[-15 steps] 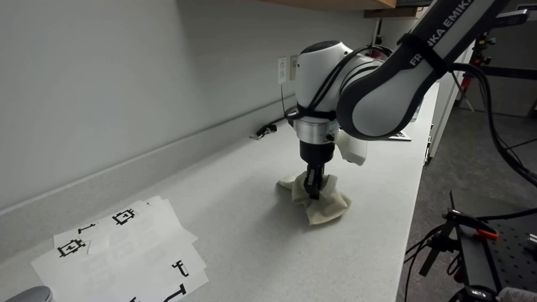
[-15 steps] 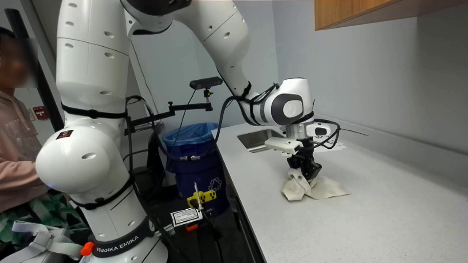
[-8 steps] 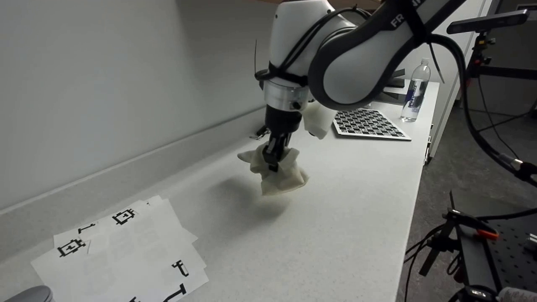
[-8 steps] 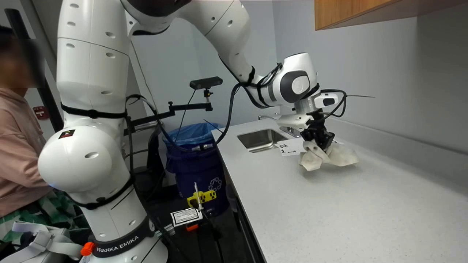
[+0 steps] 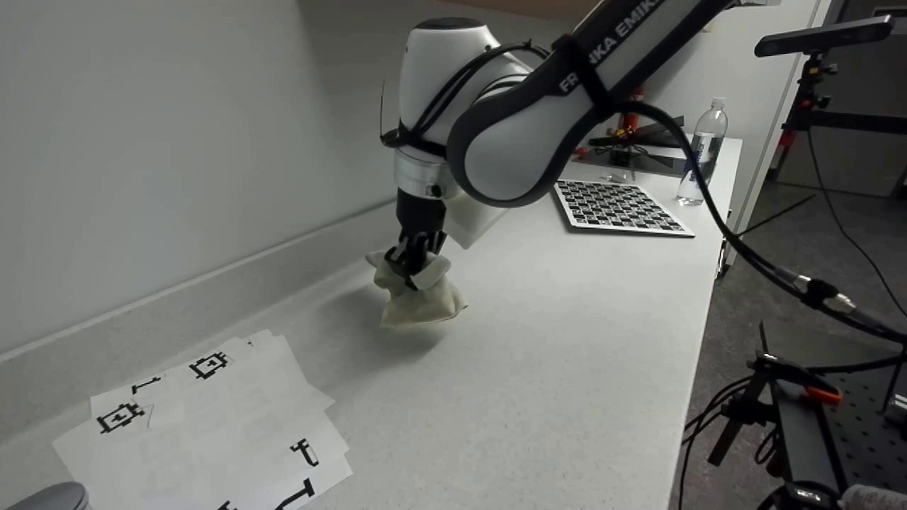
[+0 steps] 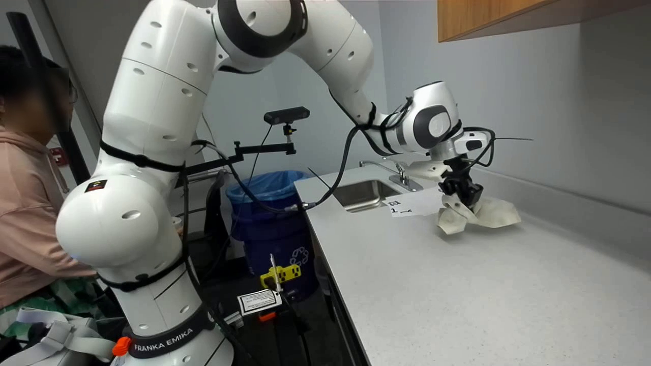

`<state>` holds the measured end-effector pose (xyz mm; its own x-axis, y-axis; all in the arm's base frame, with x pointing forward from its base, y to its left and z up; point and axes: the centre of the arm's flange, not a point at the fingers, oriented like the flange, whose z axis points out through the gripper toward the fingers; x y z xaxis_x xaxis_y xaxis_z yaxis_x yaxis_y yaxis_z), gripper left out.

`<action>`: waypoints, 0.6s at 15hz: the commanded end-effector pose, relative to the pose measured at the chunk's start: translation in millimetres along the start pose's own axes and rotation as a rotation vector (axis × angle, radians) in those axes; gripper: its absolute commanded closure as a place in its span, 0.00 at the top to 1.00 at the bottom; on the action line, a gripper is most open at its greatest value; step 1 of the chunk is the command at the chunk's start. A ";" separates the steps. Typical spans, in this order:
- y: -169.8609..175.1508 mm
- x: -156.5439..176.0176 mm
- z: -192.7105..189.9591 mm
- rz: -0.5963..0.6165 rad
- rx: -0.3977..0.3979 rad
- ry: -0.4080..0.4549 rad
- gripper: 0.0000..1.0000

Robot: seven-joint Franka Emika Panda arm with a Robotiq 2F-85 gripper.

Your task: Use the cloth to wipe the counter

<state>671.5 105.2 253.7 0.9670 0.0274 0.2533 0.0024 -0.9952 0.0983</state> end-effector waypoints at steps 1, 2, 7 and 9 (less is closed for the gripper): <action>-2.8 29.0 46.5 0.049 -0.028 -0.007 0.04; -0.8 28.7 57.9 0.056 -0.035 -0.018 0.04; 8.8 23.4 88.6 0.081 -0.039 -0.056 0.04; 12.9 10.8 84.8 0.090 -0.018 -0.074 0.04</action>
<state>703.9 88.8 188.3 0.9751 -0.0362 0.2186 -0.0627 -0.9913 0.1156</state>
